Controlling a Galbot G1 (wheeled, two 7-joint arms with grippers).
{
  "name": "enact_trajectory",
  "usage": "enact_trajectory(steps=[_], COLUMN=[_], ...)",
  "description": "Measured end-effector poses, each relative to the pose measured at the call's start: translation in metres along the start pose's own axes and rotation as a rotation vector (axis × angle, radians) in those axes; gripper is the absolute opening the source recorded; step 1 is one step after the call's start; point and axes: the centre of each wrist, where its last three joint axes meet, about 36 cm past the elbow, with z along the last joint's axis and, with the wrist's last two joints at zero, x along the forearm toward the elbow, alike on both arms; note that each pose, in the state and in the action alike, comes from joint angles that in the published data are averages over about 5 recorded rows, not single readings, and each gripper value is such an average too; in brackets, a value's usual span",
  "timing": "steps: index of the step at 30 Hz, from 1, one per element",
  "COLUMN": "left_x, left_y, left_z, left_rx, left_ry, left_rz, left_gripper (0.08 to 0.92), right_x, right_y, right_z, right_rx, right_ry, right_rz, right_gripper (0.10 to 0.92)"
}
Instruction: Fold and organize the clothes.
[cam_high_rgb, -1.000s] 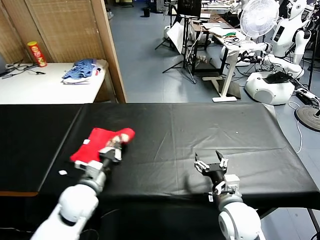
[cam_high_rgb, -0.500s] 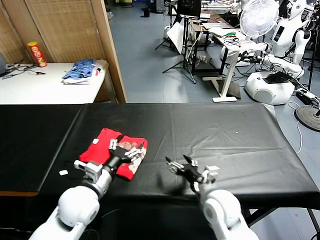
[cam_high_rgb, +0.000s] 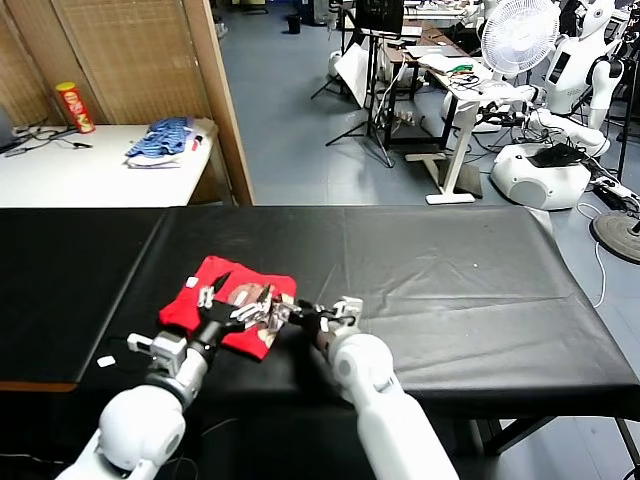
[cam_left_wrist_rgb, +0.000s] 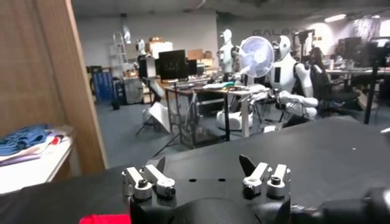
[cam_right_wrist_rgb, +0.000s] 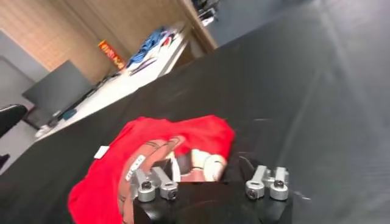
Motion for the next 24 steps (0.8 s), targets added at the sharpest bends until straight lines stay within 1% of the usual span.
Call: enact_trajectory(steps=[3,4,6,7,9,10,11,13,15,17,20,21,24], left_x=[0.000,0.000,-0.001,-0.001,-0.001,-0.002,-0.002,-0.002,-0.003,-0.004,-0.005,-0.006,-0.007], left_y=[0.001,0.001,0.001,0.001,0.002,0.002,0.003,0.005,0.007,0.009,0.013,0.014,0.017], left_z=[0.001,0.002,0.003,0.003,0.004,0.005,0.006,0.008,0.011,0.014,0.020,0.022,0.027], left_rx=[0.006,0.007,0.009,0.009,0.010,0.011,0.011,0.011,0.011,0.011,0.009,0.008,0.007], left_ry=[0.005,0.006,0.008,0.008,0.008,0.006,0.005,0.001,-0.005,-0.015,-0.025,-0.025,-0.022], left_rz=[-0.007,-0.008,-0.010,-0.011,-0.017,-0.022,-0.029,-0.042,-0.050,-0.056,-0.063,-0.065,-0.073], left_gripper=[0.798,0.798,0.798,0.798,0.798,0.798,0.798,0.798,0.798,0.798,0.798,0.798,0.798], right_x=[-0.009,-0.011,-0.014,-0.016,-0.017,-0.017,-0.017,-0.016,-0.014,-0.010,0.001,0.007,0.030], right_y=[0.002,0.002,0.001,0.001,0.000,-0.002,-0.005,-0.014,-0.030,-0.049,-0.082,-0.092,-0.117], right_z=[0.002,0.003,0.004,0.004,0.003,0.001,0.000,-0.003,-0.006,-0.007,-0.008,-0.008,-0.010], right_rx=[0.051,0.075,0.130,0.163,0.239,0.285,0.335,0.453,0.589,0.741,0.931,0.974,1.054], right_ry=[-0.011,-0.016,-0.031,-0.041,-0.066,-0.083,-0.099,-0.132,-0.161,-0.188,-0.224,-0.236,-0.277], right_rz=[-0.003,-0.004,-0.007,-0.009,-0.013,-0.014,-0.014,-0.007,0.006,0.022,0.046,0.052,0.072], right_gripper=[0.549,0.482,0.382,0.315,0.219,0.176,0.150,0.131,0.134,0.162,0.257,0.307,0.491])
